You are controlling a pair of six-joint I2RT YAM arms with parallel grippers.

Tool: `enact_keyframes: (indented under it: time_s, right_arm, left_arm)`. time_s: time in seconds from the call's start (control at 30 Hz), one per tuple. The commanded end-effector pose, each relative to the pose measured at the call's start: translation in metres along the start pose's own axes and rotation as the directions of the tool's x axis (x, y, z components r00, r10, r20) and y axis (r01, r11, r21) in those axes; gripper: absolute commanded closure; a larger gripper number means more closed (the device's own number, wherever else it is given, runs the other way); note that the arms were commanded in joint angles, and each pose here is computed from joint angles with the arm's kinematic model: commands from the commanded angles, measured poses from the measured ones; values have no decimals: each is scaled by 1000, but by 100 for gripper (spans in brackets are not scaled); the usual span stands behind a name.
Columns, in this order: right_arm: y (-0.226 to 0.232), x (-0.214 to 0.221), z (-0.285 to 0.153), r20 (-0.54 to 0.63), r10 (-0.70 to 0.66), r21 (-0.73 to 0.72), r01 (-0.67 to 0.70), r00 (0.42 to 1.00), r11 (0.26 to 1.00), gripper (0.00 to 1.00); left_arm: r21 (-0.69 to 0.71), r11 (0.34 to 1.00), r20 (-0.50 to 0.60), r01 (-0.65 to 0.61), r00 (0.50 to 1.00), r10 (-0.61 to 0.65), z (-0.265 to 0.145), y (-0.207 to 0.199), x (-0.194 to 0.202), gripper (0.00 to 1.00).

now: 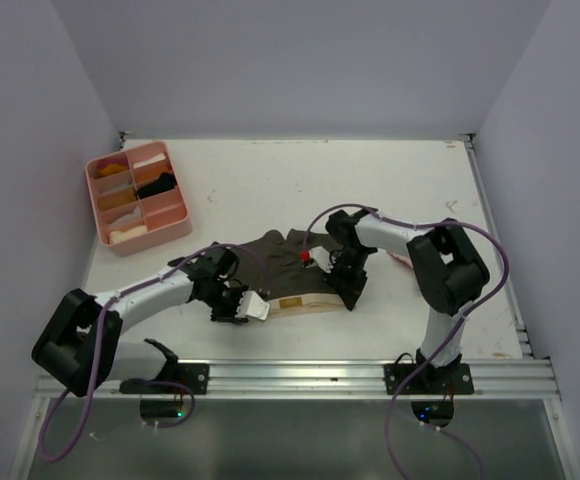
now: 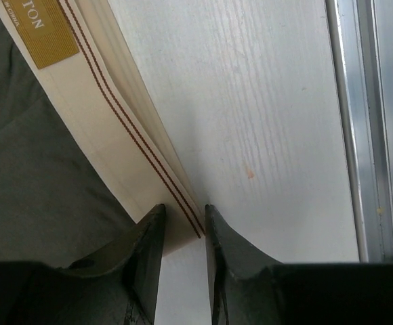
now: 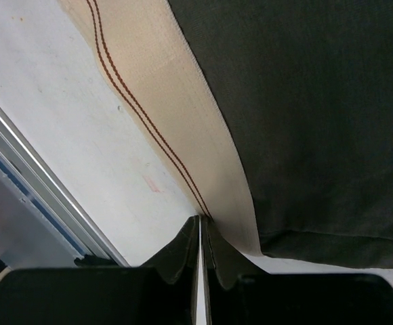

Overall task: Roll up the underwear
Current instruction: Flatten the underwear

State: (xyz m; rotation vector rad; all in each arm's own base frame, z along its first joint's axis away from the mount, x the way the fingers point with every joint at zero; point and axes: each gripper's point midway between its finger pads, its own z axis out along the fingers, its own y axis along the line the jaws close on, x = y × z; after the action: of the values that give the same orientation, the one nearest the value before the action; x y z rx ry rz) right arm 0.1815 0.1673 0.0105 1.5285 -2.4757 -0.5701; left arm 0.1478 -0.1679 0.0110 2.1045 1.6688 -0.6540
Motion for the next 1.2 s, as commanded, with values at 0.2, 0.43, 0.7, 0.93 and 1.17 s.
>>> enact_keyframes:
  time_s: [0.2,0.43,0.7,0.93,1.17]
  right_arm:
    - [32,-57,-99,280,-179,102,156,943,982,83]
    - [56,-96,-116,433,-58,-33,80,899,996,79]
    - [41,-84,-55,292,125,-176,-75,948,982,84]
    - [33,-115,-58,364,206,-197,-141,909,970,85]
    - [21,-129,-58,406,247,-174,-191,880,966,85]
  left_arm:
    - [-146,989,211,23,977,8,-66,20,-49,56]
    - [-227,969,112,-94,986,122,-83,33,-39,56]
    - [-210,840,-75,-501,865,496,-67,28,-7,55]
    - [-348,816,-167,-462,887,431,-67,71,6,54]
    - [-401,907,-44,-125,992,117,-69,78,22,58]
